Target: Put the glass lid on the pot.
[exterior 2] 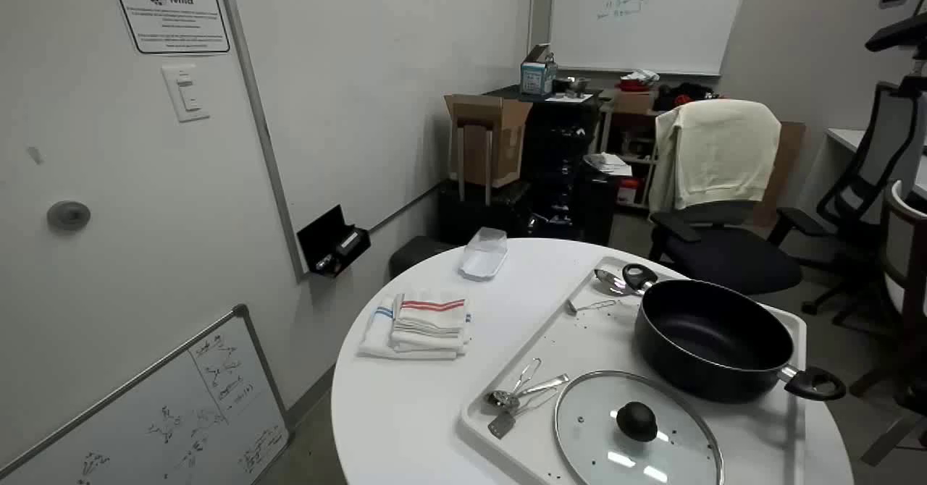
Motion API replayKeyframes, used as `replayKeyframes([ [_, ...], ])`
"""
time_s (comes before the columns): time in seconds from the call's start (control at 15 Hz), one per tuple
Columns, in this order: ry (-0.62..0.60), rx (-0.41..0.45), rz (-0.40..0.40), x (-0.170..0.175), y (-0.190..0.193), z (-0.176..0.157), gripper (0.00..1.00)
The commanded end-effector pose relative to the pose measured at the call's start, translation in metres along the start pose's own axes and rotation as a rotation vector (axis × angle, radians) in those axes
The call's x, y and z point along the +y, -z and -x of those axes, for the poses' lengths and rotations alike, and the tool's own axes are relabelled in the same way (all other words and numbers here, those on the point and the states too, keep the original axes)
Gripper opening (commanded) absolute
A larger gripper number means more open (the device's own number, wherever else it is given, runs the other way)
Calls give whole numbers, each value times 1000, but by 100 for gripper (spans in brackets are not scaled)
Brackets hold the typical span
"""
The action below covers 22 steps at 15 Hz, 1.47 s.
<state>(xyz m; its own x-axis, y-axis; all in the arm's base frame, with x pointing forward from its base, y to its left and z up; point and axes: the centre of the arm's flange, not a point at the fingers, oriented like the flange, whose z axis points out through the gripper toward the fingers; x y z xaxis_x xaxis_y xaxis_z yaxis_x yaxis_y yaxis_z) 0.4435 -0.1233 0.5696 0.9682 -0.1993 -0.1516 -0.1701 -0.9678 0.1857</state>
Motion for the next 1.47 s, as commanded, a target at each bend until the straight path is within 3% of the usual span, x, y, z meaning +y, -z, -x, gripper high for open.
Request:
replayKeyframes([
  [0.0,0,1,0,0,0,0,100],
  [0.73,18,9,-5,-6,-6,-1,100],
  [1.4,267,61,3,-90,-84,-10,100],
])
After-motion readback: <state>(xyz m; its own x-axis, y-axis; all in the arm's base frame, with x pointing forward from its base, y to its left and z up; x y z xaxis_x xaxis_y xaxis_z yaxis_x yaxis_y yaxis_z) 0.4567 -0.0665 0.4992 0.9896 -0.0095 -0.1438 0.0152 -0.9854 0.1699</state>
